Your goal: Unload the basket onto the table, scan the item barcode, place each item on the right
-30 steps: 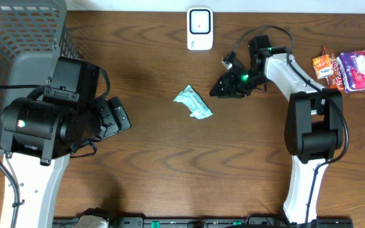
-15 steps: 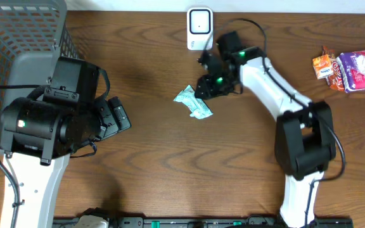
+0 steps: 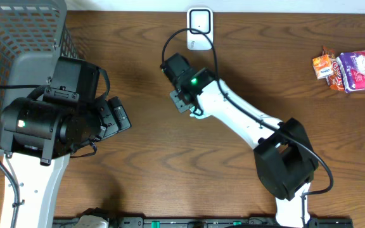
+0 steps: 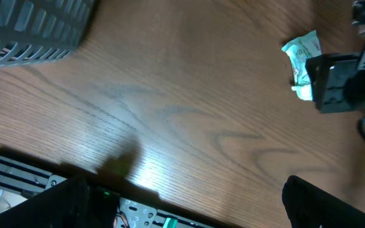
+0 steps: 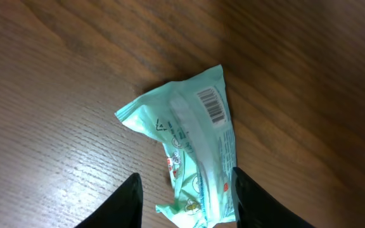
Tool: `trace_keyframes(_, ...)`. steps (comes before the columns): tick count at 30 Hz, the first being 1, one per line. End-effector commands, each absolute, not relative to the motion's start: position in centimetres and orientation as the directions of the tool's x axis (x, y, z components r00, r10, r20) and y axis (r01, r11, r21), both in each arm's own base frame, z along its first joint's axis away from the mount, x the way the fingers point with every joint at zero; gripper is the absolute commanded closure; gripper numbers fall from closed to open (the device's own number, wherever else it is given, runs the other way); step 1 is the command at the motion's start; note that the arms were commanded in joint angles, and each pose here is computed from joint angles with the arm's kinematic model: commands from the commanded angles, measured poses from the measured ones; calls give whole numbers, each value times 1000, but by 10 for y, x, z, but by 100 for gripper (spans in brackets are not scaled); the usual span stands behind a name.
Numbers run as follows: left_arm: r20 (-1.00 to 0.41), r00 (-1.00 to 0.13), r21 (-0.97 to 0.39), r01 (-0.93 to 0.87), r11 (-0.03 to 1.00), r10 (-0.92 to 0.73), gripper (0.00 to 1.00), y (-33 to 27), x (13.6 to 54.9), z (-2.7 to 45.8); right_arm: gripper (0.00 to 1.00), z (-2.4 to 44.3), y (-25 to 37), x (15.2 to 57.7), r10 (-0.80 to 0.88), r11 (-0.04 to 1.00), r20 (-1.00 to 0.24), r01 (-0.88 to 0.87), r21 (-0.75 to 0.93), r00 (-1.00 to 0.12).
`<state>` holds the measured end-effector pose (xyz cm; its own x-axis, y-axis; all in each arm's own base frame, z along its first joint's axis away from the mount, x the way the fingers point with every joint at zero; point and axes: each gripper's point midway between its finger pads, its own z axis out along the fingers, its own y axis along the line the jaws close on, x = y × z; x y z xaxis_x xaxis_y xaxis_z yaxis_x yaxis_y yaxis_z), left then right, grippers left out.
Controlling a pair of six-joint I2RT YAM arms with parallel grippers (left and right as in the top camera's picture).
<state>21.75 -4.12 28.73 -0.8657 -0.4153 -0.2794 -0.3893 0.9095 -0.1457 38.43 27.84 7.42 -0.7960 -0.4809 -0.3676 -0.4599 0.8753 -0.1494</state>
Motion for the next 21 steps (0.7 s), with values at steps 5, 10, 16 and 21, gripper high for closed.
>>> trace_keyframes(5, -283, -860, -136, -402, 906, -424, 2, -38, 218, 287, 74, 48, 273, 375, -452, 892, -378, -403, -206, -808)
trace_keyframes(10, -283, -860, -136, -402, 906, -424, 2, -38, 218, 287, 75, 25, 262, 369, -467, 884, -365, -408, -230, -806)
trace_keyframes(16, -283, -860, -136, -401, 906, -424, 2, -38, 218, 287, 74, 25, 254, 376, -454, 889, -376, -383, -250, -808)
trace_keyframes(21, -283, -860, -136, -402, 906, -424, 2, -38, 218, 287, 71, 27, 240, 390, -419, 905, -394, -340, -258, -818)
